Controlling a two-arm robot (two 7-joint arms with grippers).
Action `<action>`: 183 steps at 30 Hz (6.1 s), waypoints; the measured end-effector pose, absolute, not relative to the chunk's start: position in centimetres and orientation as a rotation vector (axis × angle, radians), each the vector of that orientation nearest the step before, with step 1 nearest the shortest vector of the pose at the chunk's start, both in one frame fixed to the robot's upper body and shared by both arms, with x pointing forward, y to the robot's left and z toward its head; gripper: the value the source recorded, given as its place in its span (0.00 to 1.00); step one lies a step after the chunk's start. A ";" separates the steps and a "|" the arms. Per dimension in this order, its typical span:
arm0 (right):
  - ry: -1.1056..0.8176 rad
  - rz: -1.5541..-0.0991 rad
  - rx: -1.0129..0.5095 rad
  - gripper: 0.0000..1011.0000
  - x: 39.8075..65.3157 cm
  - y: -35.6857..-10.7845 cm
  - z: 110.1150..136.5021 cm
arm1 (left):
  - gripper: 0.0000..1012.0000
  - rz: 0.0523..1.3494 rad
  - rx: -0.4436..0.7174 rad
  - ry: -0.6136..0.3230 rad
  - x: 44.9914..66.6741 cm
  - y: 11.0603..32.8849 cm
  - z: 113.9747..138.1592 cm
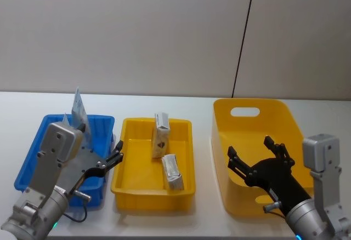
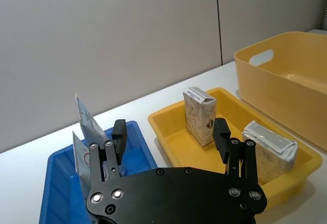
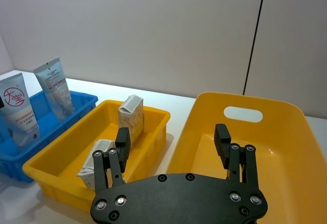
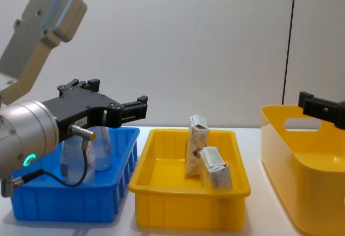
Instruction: Bimanual collaborative sorting of washing and personal care products
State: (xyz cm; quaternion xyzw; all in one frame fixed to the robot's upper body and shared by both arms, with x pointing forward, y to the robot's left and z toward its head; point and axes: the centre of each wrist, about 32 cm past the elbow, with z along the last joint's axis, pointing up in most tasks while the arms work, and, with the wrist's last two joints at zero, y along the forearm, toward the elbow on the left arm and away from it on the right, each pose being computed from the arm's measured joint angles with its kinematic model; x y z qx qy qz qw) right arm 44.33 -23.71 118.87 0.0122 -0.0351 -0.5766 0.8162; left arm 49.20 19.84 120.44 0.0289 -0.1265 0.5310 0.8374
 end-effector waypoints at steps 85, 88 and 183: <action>-0.075 -1.230 0.026 0.99 44.3 -23.7 118.9 | 0.99 1.328 0.108 -0.120 53.3 22.4 120.9; -0.075 -1.230 0.026 0.99 44.3 -23.7 118.9 | 0.99 1.332 0.109 -0.099 53.8 22.4 120.8; -0.075 -1.230 0.026 0.99 44.3 -23.7 118.9 | 0.25 1.170 -0.158 -0.133 55.4 20.5 123.3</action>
